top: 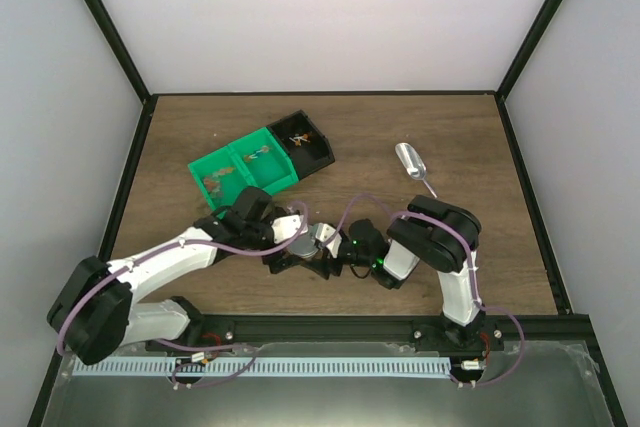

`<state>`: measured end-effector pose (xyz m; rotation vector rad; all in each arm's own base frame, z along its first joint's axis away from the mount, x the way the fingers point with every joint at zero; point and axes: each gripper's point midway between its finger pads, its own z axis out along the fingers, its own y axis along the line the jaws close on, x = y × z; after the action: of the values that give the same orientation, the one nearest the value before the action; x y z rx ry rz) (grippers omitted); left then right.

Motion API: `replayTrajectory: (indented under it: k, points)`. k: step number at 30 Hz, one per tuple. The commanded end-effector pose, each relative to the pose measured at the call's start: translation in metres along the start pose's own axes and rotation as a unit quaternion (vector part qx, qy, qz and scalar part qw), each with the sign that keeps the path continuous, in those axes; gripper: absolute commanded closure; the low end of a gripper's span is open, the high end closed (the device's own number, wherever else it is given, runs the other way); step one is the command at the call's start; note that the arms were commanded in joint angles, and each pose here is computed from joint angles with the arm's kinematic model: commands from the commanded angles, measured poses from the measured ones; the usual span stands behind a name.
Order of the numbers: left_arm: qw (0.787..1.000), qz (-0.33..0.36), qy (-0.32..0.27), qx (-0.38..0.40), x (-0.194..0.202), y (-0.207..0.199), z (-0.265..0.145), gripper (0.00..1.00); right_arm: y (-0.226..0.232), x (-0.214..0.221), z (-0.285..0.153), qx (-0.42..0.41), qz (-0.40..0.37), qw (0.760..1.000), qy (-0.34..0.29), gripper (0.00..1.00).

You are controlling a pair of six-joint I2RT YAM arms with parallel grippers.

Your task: Pack the candies

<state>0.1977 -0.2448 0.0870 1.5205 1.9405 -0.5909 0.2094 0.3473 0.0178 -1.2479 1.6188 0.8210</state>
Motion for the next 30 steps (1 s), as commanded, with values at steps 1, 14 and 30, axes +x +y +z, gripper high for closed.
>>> replayTrajectory:
  k: [1,14,30]
  points:
    - [0.999,-0.024,-0.015,-0.039,-0.011,0.012,0.011,0.00,0.011,0.046,0.000,-0.012,0.039,0.996,0.080,0.63]
    - [0.999,-0.002,0.018,-0.039,0.002,0.015,0.021,0.05,0.014,0.046,-0.001,-0.020,0.032,0.996,0.081,0.63]
    - [0.971,0.189,0.059,0.131,0.016,0.014,0.025,0.10,0.029,0.045,-0.004,-0.058,0.012,0.995,0.076,0.65]
